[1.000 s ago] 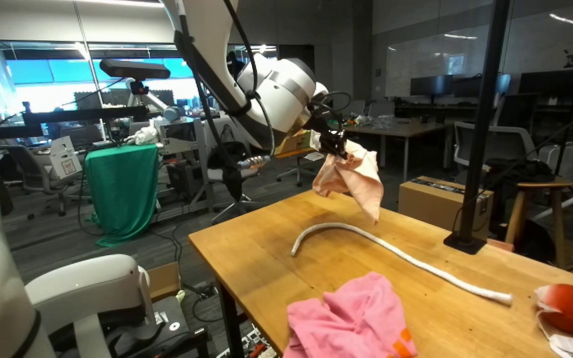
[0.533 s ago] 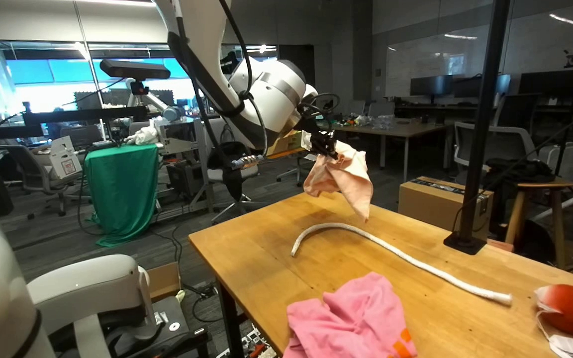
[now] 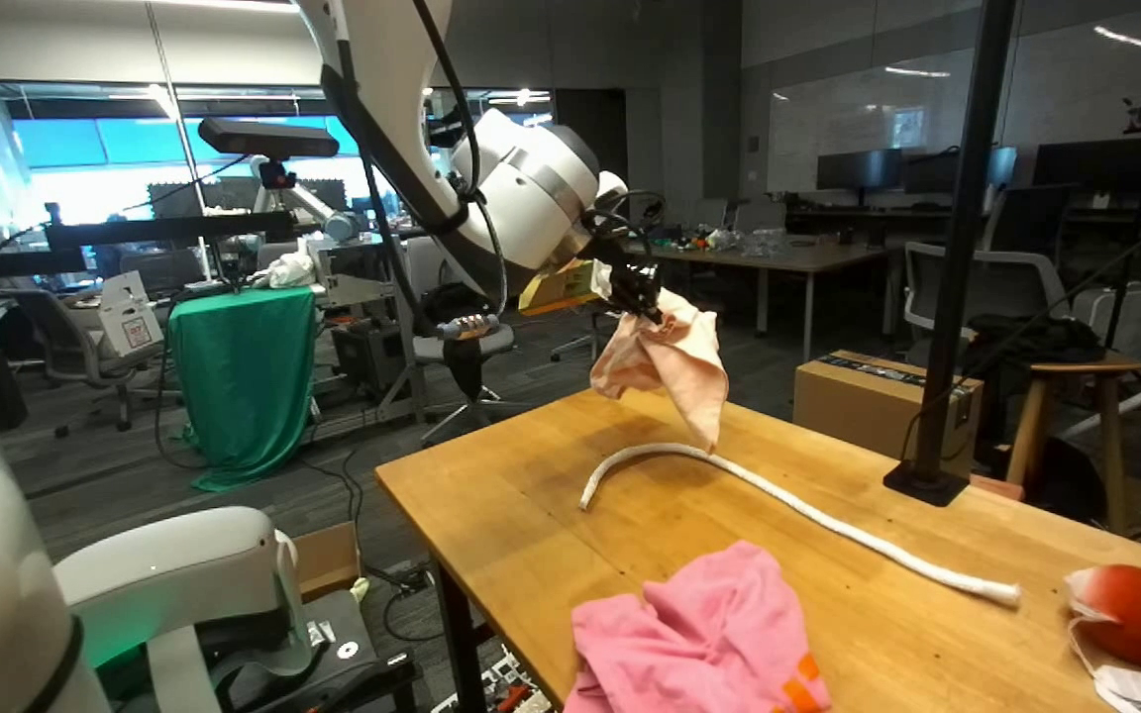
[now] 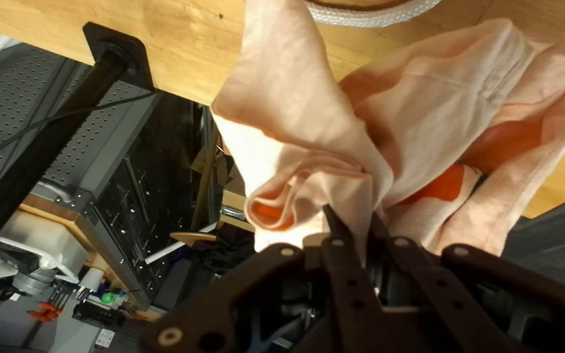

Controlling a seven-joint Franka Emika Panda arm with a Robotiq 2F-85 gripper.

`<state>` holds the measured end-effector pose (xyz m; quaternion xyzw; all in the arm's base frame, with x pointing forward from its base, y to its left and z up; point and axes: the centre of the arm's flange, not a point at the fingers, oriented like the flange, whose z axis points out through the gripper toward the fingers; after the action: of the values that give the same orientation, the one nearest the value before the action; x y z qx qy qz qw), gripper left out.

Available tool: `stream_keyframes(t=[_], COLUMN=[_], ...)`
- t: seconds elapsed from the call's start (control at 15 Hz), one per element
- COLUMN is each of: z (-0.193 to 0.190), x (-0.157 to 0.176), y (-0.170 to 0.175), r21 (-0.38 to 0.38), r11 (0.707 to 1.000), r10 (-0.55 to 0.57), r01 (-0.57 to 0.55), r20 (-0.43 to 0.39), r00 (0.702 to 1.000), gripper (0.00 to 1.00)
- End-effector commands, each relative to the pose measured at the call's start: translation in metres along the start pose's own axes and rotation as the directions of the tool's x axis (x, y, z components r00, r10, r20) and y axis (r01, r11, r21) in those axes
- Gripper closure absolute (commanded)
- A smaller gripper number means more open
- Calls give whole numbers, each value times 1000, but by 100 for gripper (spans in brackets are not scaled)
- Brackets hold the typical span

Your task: Move the radish toy, yellow towel and pink t-shirt to the right, move the peach t-shirt to the left

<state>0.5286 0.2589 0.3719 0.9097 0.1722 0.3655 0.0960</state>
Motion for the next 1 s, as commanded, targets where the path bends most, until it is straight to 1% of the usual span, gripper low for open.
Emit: stream_keyframes(t=[0.0,0.13,0.27,0.47,0.53,0.67,0.8,0.87,0.93], z=[-27,-33,-42,-56,-61,-69,-73,-72,-73], x=[17,20,24,26,26,27,26,24,23], y=[17,27,36,43,44,44,43,41,41], r21=[-28,-47,-66,-34,-16,47,131,185,220], r11=[999,998,996,992,991,986,976,966,959], r10=[-22,-30,-48,-106,-122,-166,-215,-248,-270], r01=[23,35,61,121,134,161,174,179,181], r20=[44,97,176,296,326,391,450,481,504], r00=[999,995,983,949,937,905,867,841,821], gripper=[95,95,95,95,95,95,95,95,95])
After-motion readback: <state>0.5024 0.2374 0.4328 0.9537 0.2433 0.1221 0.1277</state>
